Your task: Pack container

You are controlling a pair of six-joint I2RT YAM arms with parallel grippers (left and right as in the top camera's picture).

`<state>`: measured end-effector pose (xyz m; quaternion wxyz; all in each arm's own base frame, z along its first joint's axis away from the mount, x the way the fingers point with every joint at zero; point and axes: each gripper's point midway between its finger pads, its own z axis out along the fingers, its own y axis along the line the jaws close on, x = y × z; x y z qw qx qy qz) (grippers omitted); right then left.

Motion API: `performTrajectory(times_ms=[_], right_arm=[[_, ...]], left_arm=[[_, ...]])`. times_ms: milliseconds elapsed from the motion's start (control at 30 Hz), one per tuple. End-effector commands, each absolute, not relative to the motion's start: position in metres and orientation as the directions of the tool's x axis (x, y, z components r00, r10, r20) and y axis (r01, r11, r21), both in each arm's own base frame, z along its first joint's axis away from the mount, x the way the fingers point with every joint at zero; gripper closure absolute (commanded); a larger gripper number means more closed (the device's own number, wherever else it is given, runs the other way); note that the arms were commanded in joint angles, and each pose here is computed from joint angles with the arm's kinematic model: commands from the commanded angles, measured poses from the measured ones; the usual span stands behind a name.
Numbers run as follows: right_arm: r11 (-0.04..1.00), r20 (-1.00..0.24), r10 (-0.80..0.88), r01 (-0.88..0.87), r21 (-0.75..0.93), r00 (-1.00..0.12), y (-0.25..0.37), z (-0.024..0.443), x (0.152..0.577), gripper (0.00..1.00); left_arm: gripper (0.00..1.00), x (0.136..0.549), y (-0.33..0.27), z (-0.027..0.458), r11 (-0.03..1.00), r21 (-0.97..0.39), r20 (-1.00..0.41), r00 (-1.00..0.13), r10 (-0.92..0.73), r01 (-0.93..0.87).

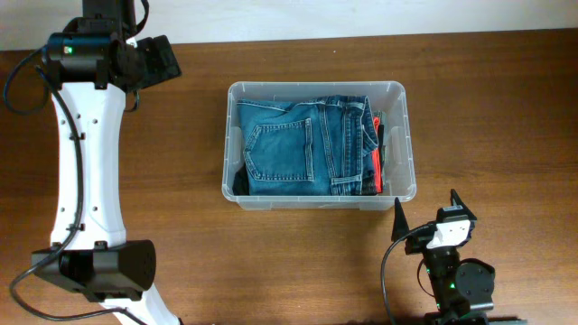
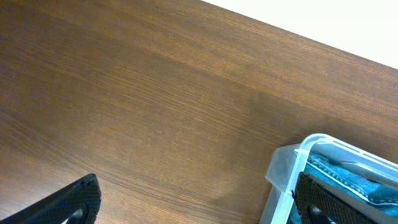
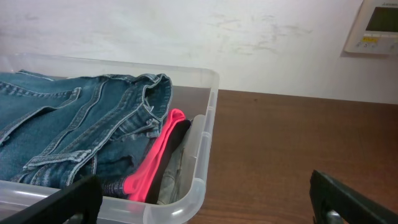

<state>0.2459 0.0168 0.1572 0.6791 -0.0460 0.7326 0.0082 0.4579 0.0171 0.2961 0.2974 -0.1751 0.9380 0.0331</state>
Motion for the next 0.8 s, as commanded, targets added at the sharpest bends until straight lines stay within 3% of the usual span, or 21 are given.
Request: performTrajectory(times_ms=[0, 467, 767], right_arm=[[0.997, -0.996, -0.052, -0.054, -0.048, -0.075, 0.012, 0.156, 0.246, 0.02], [0.997, -0.996, -0.052, -0.054, -0.048, -0.075, 0.012, 0.156, 0.246, 0.02], [0.997, -0.996, -0.052, -0.054, -0.048, -0.075, 0.012, 0.156, 0.246, 0.02]], left_arm=[[0.00, 0.459, 0.019, 0.293, 0.932, -0.042, -0.565, -0.761, -0.319, -0.360], [0.01, 0.456, 0.019, 0.298, 0.932, -0.046, -0.573, -0.755, -0.319, -0.359], [0.01, 0.421, 0.022, 0.365, 0.930, -0.098, -0.686, -0.653, -0.321, -0.353]])
